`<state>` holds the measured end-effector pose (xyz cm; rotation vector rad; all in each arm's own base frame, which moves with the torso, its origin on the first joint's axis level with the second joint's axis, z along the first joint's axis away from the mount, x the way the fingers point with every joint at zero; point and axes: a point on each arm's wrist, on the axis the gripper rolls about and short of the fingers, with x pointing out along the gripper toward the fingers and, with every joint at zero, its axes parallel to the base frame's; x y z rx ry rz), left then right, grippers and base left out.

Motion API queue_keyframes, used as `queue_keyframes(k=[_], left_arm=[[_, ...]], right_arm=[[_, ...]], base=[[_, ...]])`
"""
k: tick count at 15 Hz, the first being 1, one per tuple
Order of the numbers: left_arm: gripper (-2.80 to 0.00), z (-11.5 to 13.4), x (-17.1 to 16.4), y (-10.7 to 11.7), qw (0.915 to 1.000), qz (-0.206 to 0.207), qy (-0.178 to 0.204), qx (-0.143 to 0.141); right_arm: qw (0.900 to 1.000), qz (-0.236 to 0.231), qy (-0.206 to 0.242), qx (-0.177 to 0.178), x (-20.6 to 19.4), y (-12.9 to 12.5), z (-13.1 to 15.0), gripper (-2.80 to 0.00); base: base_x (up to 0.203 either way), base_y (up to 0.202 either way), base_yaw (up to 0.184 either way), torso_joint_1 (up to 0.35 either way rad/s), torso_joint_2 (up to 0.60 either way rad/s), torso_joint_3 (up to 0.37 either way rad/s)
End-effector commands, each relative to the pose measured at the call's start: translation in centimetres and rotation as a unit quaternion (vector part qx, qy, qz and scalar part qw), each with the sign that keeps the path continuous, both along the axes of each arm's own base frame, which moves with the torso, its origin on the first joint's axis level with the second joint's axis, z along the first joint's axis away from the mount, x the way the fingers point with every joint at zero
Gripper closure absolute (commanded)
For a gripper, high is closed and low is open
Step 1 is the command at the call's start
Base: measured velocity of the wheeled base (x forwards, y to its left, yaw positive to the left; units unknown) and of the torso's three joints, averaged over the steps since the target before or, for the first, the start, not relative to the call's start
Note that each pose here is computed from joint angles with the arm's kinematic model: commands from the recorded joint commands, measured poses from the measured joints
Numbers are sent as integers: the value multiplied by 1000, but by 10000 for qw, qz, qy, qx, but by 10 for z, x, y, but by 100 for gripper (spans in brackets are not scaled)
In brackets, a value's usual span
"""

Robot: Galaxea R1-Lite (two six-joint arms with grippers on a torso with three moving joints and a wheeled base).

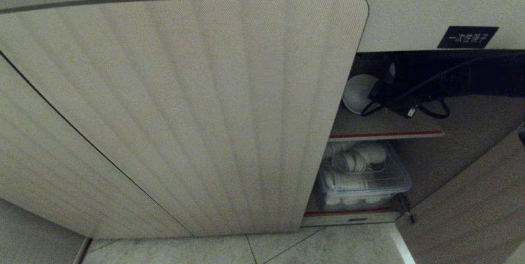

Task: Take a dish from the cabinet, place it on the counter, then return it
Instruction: Put it back into the cabinet

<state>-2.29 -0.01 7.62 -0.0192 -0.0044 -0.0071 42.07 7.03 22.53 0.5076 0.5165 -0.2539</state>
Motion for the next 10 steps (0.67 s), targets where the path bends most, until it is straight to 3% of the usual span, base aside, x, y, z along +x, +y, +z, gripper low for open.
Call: queue_keyframes(k=[1, 10], left_arm=[[0, 0, 0, 0, 10000, 11, -1, -4], [0, 0, 0, 0, 10000, 4, -1, -4]], right_arm=[[10000, -43, 20, 75, 3, 2, 0, 0], [9995, -88, 199, 235, 0, 4, 0, 0]], base=[[0, 0, 0, 0, 0, 0], [0, 0, 0, 0, 0, 0]])
